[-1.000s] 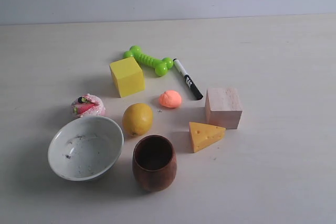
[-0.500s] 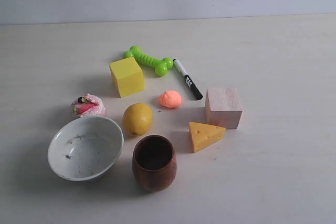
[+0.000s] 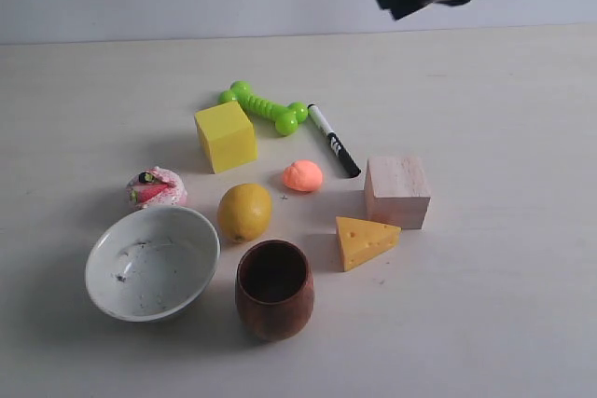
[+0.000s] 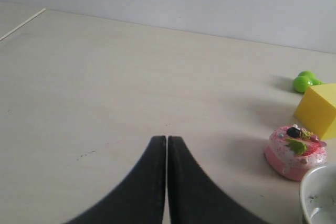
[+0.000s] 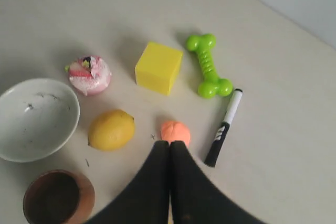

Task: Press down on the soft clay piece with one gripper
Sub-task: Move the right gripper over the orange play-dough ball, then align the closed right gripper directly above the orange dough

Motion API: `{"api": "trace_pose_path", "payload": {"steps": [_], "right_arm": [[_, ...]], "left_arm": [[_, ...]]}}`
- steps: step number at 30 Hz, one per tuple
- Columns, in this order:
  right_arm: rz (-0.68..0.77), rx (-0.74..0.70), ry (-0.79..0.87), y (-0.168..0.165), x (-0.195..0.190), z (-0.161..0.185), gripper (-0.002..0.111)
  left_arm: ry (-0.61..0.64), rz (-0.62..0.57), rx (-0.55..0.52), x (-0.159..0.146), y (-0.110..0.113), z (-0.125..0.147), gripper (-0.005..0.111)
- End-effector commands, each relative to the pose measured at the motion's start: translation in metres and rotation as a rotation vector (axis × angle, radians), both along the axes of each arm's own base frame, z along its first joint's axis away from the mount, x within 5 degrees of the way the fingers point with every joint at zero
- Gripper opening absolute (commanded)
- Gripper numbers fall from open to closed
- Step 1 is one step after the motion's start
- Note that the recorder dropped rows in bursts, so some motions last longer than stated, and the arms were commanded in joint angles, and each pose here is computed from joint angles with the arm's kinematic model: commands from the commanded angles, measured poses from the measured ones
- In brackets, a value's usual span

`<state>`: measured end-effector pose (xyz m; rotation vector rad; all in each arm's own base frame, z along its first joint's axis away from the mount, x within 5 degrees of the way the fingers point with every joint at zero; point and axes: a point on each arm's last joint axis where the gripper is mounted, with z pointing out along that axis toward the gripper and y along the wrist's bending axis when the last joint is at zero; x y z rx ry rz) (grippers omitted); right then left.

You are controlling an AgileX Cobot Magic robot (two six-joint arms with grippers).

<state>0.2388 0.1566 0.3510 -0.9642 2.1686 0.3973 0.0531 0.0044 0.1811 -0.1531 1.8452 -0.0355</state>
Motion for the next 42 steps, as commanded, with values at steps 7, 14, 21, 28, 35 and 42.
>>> {"api": "trace_pose_path", "payload": {"steps": [7,14,21,28,35,42], "right_arm": [[-0.099,-0.183,0.249,0.044,0.043,-0.046,0.000],[-0.113,-0.225,0.363,0.060,0.064,-0.078,0.000],[-0.162,-0.254,0.527,0.072,0.075,-0.129,0.000],[-0.250,-0.305,0.632,0.079,0.088,-0.165,0.000],[-0.245,-0.340,0.694,0.090,0.101,-0.167,0.000],[-0.229,-0.346,0.667,0.096,0.111,-0.147,0.000]], "left_arm": [[-0.007,-0.001,0.000,0.000,0.000,0.000,0.004],[-0.007,-0.001,0.000,0.000,0.000,0.000,0.004],[-0.007,-0.001,0.000,0.000,0.000,0.000,0.004],[-0.007,-0.001,0.000,0.000,0.000,0.000,0.004],[-0.007,-0.001,0.000,0.000,0.000,0.000,0.004],[-0.007,-0.001,0.000,0.000,0.000,0.000,0.004]]}}
